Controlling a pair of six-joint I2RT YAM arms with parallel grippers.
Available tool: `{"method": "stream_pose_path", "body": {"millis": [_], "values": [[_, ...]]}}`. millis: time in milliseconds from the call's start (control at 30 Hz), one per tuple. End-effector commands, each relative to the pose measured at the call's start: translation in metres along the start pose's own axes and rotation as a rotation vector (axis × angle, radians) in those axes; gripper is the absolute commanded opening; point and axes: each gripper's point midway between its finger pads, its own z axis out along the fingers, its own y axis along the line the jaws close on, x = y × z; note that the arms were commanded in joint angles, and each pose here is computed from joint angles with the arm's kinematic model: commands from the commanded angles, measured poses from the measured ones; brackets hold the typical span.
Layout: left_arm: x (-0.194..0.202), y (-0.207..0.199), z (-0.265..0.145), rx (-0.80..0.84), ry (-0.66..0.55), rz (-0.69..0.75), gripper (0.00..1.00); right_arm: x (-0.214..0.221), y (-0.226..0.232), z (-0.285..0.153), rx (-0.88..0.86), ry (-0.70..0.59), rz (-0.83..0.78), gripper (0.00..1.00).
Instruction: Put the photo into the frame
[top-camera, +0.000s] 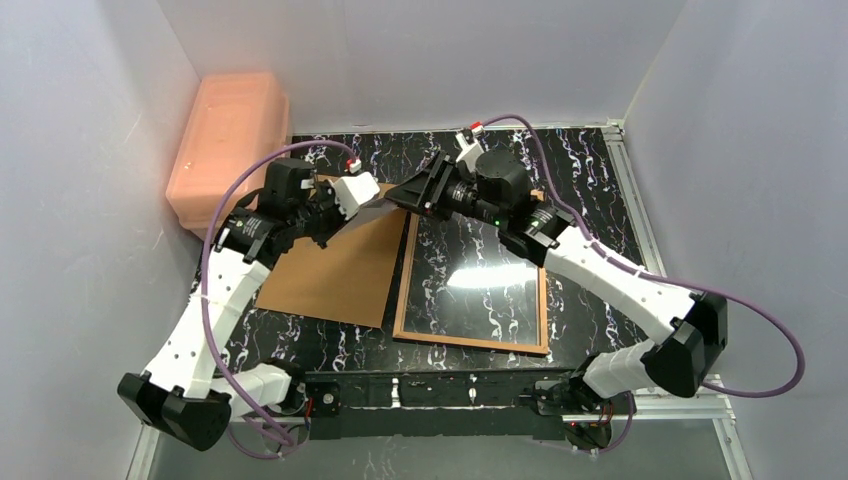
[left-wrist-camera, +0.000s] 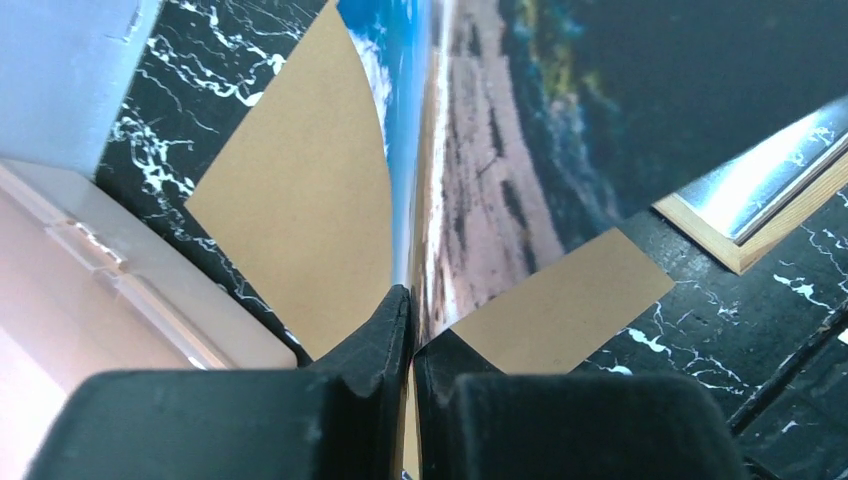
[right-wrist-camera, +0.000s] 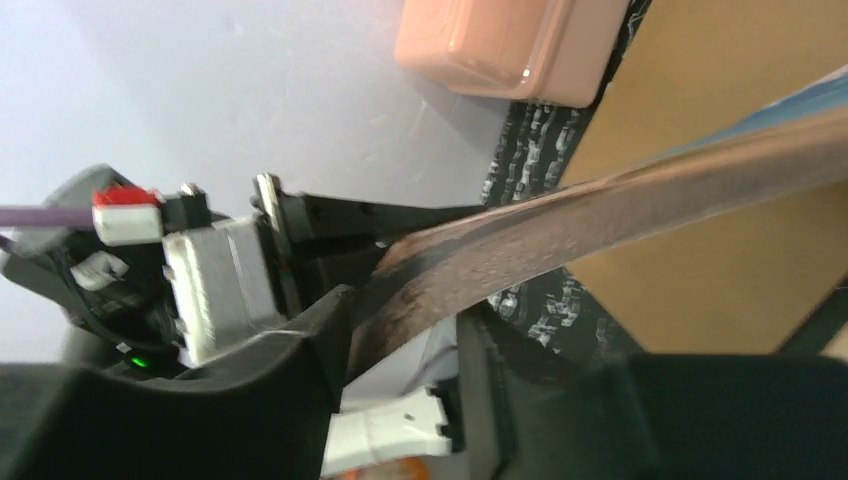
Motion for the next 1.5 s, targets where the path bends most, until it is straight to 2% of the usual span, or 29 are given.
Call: {"method": "stream_pose_path", "body": {"millis": [0,33,67,167,200,300,400,467,667,867,1067,1267,1467], "values": [[-0.025,0.009,-0.035,-0.073,-0.104,0.08,0.0,0.001,0.019,-0.028,-0.045,0.055,-0.228,0.68],[-0.028,0.009,-0.041,-0.078,-0.118,0.101,0.0,-0.001,0.017,-0.034,-0.048,0.073,-0.318,0.91],[-0.029,0.008,-0.046,-0.077,-0.128,0.125,0.0,-0.005,0.018,-0.04,-0.059,0.093,-0.394,0.98],[-0.031,0.003,-0.062,-0.081,-0.154,0.22,0.0,-0.016,0.028,-0.075,-0.157,0.226,-0.647,0.99],[-0.031,0.001,-0.067,-0.082,-0.164,0.25,0.0,-0.018,0.025,-0.09,-0.14,0.267,-0.749,0.99],[-0.031,-0.003,-0.08,-0.097,-0.188,0.324,0.0,-0.037,0.022,-0.126,-0.033,0.253,-1.04,0.99],[-0.032,-0.005,-0.091,-0.11,-0.2,0.356,0.0,-0.038,0.021,-0.147,-0.029,0.244,-1.199,0.99],[-0.032,-0.007,-0.096,-0.1,-0.196,0.352,0.0,-0.029,0.013,-0.154,-0.057,0.284,-1.249,0.99],[-0.04,-0.01,-0.109,-0.101,-0.227,0.375,0.0,-0.005,0.011,-0.162,-0.197,0.336,-1.328,0.99],[-0.044,-0.009,-0.114,-0.087,-0.219,0.37,0.0,0.021,0.013,-0.148,-0.347,0.418,-1.19,0.99],[-0.045,-0.009,-0.113,-0.074,-0.214,0.368,0.0,0.05,0.024,-0.137,-0.447,0.4,-1.171,0.99],[-0.046,-0.008,-0.113,-0.065,-0.205,0.372,0.0,0.072,0.016,-0.122,-0.445,0.415,-1.164,0.98],[-0.05,-0.005,-0.117,-0.066,-0.197,0.37,0.0,0.074,0.008,-0.112,-0.404,0.38,-1.195,0.93]]}}
